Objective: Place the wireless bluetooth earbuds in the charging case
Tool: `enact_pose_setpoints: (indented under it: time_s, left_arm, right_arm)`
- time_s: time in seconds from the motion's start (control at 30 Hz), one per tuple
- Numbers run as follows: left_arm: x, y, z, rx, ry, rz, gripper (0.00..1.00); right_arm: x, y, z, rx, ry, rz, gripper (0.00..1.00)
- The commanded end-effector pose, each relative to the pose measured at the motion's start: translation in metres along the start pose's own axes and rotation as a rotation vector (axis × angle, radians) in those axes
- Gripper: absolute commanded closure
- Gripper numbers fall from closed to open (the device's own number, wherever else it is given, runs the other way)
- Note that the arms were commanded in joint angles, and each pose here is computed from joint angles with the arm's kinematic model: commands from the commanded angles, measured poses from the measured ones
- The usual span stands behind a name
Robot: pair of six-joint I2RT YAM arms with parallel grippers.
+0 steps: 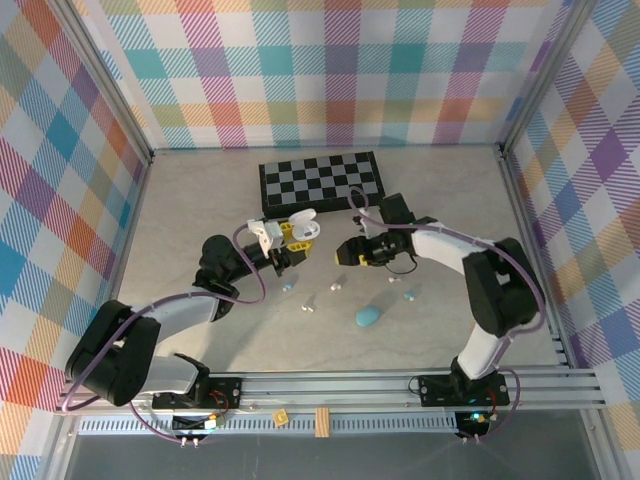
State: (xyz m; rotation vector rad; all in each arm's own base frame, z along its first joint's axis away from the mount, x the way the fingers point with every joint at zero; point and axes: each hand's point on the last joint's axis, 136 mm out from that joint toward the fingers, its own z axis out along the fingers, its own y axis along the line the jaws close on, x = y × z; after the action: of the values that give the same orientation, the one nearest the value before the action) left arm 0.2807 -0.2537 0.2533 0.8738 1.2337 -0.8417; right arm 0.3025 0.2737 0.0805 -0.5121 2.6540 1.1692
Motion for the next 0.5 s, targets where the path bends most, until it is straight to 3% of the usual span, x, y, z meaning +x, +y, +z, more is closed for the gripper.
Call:
enact_pose_setpoints:
  time_s: [0.0,0.47]
  left_arm:
    - [-0.005,0.001,-0.006,-0.023,-0.005,-0.006,0.62]
    - [-0.014,0.004,-0.01,-0.026,-0.015,0.002,0.63]
  right_arm:
    - [-0.003,0.019,0.019,-0.096,0.053,-0.109,0.29]
    - [0.031,0.006,0.066,-0.079,0.238,-0.136,0.3]
